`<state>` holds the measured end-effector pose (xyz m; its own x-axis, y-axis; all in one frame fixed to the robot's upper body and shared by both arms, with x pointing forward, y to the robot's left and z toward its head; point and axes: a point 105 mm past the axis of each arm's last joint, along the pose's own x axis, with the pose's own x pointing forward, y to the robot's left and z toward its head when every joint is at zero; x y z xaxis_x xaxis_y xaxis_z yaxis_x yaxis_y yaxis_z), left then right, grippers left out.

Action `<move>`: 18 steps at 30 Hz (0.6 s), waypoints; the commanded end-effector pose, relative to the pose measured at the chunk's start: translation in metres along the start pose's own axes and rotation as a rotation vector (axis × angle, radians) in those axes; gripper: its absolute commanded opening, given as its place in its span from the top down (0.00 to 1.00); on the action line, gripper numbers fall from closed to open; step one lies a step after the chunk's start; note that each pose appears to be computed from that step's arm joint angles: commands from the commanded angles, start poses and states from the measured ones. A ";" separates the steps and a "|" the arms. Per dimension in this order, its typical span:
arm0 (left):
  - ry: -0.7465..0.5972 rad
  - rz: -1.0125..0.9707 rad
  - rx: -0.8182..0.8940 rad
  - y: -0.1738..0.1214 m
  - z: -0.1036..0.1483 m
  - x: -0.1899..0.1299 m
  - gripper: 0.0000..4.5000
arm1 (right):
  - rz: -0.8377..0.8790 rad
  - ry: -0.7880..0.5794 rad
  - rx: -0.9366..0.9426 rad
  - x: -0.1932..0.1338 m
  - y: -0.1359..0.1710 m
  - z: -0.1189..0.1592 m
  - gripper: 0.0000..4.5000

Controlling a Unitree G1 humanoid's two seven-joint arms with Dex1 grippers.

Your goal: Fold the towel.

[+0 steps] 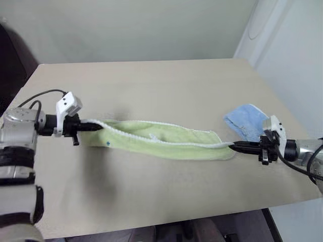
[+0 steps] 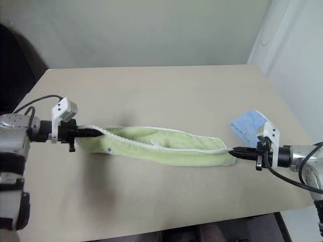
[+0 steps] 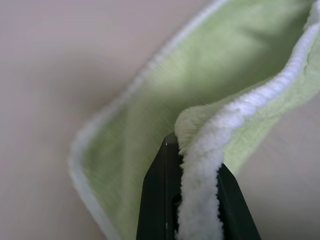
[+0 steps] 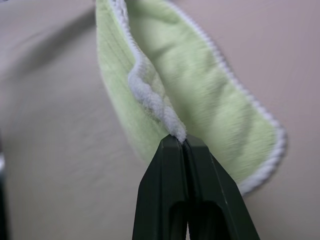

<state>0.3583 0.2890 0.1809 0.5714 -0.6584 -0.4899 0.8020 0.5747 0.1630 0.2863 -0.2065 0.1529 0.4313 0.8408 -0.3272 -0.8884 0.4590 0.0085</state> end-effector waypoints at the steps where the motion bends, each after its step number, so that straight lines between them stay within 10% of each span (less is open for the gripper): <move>1: 0.029 0.115 0.060 0.018 0.003 0.007 1.00 | -0.066 -0.017 -0.041 0.004 -0.016 0.006 1.00; 18: 0.131 0.259 0.166 0.035 -0.006 0.042 1.00 | -0.253 -0.002 -0.096 0.016 -0.057 -0.010 1.00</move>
<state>0.4051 0.2808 0.1486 0.7118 -0.4485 -0.5406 0.6831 0.6212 0.3841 0.3367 -0.2197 0.1260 0.6147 0.7168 -0.3290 -0.7791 0.6169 -0.1116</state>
